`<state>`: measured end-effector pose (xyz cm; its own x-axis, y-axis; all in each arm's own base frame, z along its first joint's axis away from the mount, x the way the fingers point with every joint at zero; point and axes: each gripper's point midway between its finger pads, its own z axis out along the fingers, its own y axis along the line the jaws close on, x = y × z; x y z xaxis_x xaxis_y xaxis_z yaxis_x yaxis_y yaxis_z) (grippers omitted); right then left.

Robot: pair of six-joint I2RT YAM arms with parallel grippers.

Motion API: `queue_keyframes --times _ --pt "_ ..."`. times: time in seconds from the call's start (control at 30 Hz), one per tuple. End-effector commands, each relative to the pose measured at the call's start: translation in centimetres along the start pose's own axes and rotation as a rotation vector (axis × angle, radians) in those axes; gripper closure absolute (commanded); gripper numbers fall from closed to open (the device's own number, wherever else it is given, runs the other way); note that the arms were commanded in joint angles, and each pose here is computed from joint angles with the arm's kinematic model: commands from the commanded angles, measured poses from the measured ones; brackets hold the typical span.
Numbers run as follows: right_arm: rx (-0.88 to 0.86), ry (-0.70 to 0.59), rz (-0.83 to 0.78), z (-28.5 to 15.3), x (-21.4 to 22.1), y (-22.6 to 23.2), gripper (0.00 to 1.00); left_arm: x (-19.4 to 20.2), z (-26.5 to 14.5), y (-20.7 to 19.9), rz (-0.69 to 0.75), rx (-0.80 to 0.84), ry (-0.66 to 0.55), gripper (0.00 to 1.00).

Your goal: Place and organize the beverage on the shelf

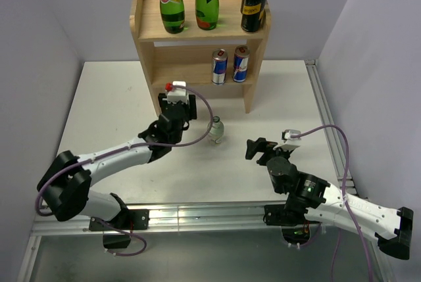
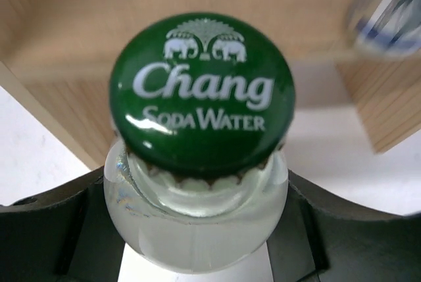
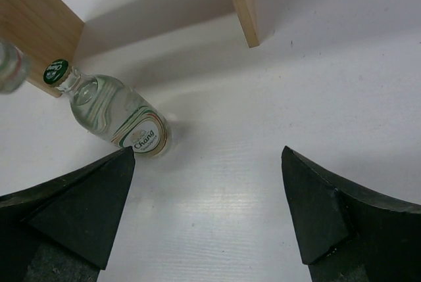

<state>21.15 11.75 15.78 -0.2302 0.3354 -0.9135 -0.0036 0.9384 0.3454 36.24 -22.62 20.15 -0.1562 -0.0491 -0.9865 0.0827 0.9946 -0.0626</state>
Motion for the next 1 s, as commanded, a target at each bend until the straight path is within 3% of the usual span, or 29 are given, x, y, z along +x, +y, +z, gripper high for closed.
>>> queue_keyframes --times 0.0,0.4,0.97 --pt "-0.002 -0.030 0.032 0.0 -0.7 0.2 0.01 -12.2 -1.6 0.0 -0.145 0.005 -0.237 1.00" --pt "-0.005 -0.031 0.043 0.0 -0.4 0.0 0.01 -20.7 0.1 1.1 -0.110 -0.033 -0.342 1.00" --pt "-0.003 -0.029 0.044 0.0 -0.3 0.0 0.01 -21.4 5.4 4.4 -0.103 -0.112 -0.327 1.00"
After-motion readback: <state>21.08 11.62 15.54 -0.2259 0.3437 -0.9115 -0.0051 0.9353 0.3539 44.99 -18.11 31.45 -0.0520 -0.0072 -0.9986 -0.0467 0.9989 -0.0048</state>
